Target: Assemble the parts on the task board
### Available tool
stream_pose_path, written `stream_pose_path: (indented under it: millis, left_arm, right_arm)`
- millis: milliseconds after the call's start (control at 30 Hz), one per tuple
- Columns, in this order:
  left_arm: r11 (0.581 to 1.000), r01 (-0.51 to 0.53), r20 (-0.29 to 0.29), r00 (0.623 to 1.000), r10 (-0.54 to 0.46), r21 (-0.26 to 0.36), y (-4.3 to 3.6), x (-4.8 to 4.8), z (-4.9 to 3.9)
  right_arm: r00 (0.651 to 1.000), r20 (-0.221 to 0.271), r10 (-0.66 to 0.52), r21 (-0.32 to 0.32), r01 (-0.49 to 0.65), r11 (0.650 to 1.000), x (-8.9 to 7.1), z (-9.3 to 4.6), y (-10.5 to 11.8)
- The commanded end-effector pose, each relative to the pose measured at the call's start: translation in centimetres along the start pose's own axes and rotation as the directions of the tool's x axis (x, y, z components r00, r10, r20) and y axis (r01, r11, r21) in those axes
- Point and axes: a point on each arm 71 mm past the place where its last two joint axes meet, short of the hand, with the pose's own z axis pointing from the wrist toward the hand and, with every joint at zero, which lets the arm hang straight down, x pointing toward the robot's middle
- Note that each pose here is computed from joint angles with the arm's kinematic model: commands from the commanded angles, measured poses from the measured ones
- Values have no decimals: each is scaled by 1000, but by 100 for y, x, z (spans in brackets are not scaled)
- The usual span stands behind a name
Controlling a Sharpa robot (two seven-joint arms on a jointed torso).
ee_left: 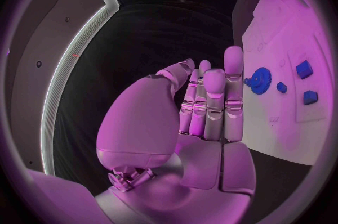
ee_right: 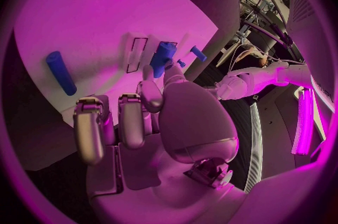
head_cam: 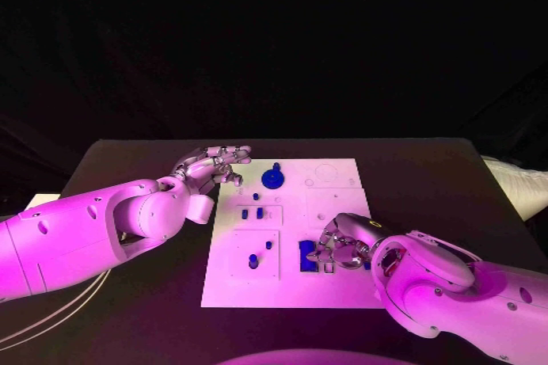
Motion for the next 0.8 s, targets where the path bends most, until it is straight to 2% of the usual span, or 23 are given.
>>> stream_pose_path:
  millis: [33,300,467,633,800]
  left_arm:
    - [1000,9,-19,1000,-9,4,-5,24,-1]
    - [1000,9,-18,1000,-9,3,-5,19,-4]
    - [1000,9,-17,1000,-9,3,-6,15,-6]
    - [1000,9,-18,1000,-9,3,-6,18,-9]
    - [1000,10,-21,1000,-10,5,-8,25,-12]
  right_arm:
    - [999,5,-33,17,33,999,-1,7,-14]
    - [999,53,7,2,-7,1000,-74,-60,-66]
    - [997,74,38,20,-40,999,-204,-171,-211]
    - [997,77,7,43,-10,999,-338,-271,-402]
    - [992,98,-74,78,66,995,-431,-339,-576]
